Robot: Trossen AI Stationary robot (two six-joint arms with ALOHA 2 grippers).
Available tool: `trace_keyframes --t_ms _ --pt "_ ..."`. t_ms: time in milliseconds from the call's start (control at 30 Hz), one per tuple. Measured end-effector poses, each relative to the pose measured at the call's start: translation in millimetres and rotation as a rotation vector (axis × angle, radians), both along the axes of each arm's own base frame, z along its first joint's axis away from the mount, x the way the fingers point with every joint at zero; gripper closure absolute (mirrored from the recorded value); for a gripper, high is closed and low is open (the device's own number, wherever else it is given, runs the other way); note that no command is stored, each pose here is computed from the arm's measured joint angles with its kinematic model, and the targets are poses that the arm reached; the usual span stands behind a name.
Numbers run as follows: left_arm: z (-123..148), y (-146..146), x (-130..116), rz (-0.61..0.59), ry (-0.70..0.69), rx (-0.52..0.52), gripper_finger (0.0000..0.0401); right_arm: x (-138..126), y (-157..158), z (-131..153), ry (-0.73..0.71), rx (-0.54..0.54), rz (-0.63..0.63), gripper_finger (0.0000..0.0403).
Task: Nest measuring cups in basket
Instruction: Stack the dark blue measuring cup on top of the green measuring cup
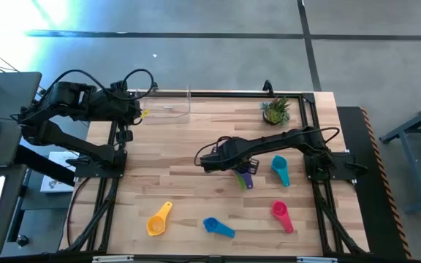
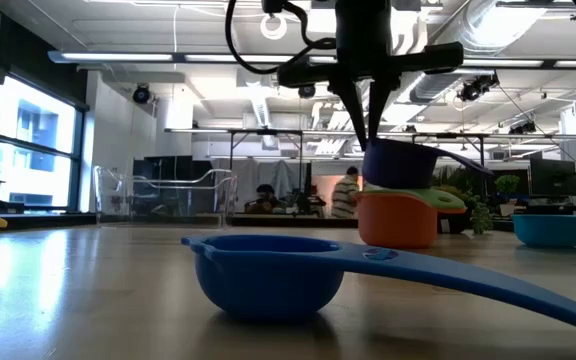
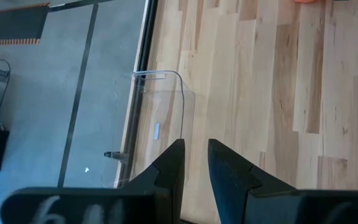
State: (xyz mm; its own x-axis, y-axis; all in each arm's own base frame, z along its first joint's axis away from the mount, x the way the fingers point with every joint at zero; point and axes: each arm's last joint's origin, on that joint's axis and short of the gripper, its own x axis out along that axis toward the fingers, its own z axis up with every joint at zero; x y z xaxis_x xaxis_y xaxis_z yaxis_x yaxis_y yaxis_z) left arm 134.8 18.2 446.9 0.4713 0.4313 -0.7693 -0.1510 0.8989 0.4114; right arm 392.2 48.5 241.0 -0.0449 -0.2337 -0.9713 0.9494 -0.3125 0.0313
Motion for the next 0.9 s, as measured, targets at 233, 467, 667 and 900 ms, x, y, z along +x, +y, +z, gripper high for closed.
trace_keyframes --t_ms 233,467,667,900 --pt "0 0 0 0.001 0.000 0.000 0.0339 1 -6 0 0.007 0.020 0.002 0.0402" --pt "0 0 0 -0.004 0.003 0.003 0.0339 2 -11 0 -0.001 0.023 -0.005 0.0378" --pt "0 0 0 -0.010 0.006 0.006 0.0339 3 -10 0 -0.011 0.025 -0.005 0.0358" --pt "0 0 0 -0.016 0.009 0.010 0.0339 3 -10 0 -0.008 0.024 -0.002 0.0355"
